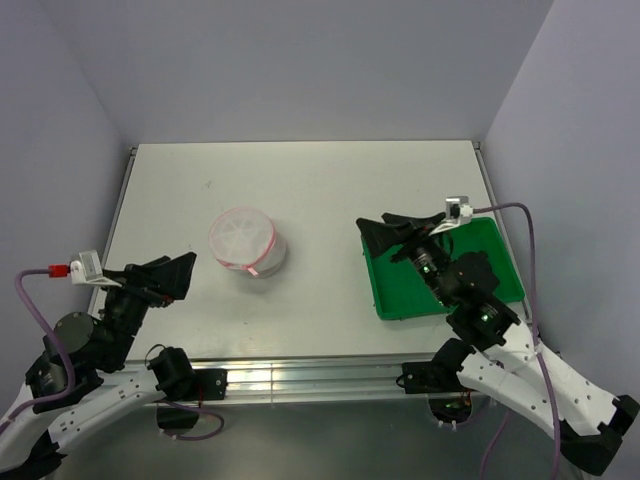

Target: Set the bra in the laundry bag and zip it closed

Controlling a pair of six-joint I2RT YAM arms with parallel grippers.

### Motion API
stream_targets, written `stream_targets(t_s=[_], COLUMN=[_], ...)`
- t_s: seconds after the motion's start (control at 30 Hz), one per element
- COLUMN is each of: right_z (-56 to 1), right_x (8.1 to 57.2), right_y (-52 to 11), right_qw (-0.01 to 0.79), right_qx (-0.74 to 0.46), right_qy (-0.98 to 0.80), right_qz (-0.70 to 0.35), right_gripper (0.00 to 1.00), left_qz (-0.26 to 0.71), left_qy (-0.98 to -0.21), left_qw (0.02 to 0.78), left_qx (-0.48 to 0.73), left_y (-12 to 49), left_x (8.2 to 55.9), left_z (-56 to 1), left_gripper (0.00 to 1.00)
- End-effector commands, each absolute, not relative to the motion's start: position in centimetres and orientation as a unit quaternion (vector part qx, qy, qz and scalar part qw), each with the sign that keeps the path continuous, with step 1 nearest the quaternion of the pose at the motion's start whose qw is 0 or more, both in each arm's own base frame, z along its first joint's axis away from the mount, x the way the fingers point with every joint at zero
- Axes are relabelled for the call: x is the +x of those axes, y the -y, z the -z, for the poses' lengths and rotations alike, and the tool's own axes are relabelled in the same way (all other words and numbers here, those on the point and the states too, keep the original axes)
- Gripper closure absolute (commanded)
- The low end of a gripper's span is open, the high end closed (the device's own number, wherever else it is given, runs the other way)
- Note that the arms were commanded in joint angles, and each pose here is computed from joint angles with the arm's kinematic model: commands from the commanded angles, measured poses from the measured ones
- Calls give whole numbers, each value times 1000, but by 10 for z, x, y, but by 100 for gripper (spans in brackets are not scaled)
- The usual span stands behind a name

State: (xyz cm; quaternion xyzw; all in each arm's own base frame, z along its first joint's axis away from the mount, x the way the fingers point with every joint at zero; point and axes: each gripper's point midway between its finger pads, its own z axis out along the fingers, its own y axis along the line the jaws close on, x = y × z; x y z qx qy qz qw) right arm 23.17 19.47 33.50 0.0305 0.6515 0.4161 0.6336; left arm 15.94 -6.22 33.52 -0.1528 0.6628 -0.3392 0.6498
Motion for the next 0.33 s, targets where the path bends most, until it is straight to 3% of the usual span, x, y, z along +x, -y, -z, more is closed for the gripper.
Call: stream_targets(t_s=[0.0, 0.3], right_z=[-333, -343], right_x=[236, 239], right_y=[-163, -134], right_qw=[663, 686], right_qx=[63, 103], right_qy=[-657, -652], right_qz=[-353, -306], right_gripper=[4, 6], left_qz=[341, 326], left_qy=[-674, -680], left_qw=[645, 648], left_qx=[-117, -109], left_y=[70, 71], left_x=[155, 157], left_z=[-325, -325], left_gripper=[1, 1])
